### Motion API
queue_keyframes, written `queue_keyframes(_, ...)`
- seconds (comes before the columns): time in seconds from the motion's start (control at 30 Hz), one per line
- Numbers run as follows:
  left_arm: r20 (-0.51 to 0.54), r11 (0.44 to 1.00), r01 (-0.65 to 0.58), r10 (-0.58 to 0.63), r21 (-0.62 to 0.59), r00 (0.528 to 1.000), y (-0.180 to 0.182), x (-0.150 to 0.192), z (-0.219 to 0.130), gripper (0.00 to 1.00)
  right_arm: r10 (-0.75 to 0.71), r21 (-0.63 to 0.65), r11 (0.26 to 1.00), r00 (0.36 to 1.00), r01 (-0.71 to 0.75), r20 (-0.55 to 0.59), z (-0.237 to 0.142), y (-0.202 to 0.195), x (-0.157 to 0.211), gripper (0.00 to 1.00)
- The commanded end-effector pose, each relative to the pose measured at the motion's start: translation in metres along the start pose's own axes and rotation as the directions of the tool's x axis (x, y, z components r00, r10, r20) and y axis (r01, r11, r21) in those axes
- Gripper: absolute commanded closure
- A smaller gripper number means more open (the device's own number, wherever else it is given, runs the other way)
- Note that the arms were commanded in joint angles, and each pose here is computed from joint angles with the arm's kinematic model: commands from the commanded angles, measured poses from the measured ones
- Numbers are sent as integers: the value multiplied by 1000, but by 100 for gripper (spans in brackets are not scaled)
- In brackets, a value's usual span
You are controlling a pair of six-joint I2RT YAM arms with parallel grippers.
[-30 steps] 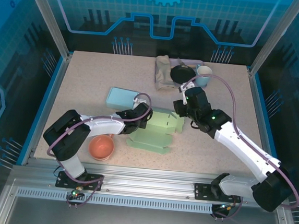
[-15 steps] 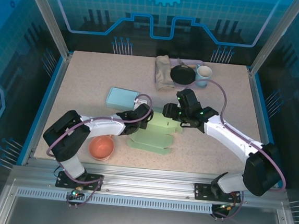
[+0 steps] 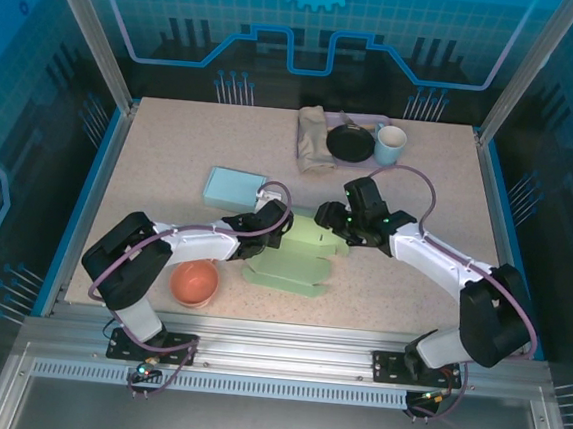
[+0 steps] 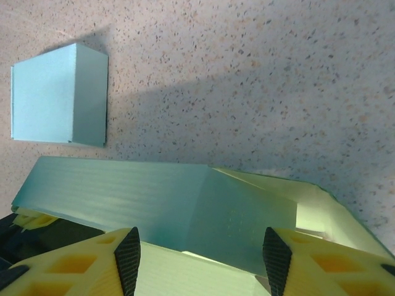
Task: Fold the paper box
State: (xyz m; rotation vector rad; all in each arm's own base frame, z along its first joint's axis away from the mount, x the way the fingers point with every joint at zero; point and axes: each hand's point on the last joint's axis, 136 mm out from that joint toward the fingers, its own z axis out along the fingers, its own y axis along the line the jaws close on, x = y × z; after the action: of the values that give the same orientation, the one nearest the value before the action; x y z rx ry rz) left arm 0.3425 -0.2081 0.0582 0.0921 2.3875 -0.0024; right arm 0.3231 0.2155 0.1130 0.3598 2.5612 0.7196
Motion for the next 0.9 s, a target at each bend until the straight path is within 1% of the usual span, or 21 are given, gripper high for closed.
queue_keyframes(0.0,29,1000,20,-20,1,999,0,-5,-5,94,44,-71,996,999,-46,-29,7,14,4,42)
queue_keyframes(0.13,30,1000,18,-18,3,999,-1,-6,-6,94,55,-130,990,998,-60,-43,8,29,6,42)
queue_keyframes(0.37,27,1000,12,-12,8,1000,-3,-3,-6,94,77,-239,968,997,-81,-26,4,52,-2,43)
queue_keyframes(0.47,28,1000,10,-10,12,1000,-5,-3,-6,94,78,-307,949,997,-72,10,-2,66,-10,44)
queue_keyframes(0.5,27,1000,8,-9,11,1000,-4,-2,-6,94,86,-316,946,996,-76,16,-1,63,-8,44)
queue_keyframes(0.63,26,1000,5,-5,11,1000,-5,-1,-7,94,149,-420,902,986,-103,77,-10,70,-18,44)
queue_keyframes(0.8,28,1000,12,-12,3,1000,-3,-1,-7,94,172,-450,887,977,-99,124,-23,67,-22,44)
queue_keyframes(0.87,29,1000,21,-21,-10,999,0,0,-7,94,161,-418,904,979,-94,127,-26,62,-20,44)
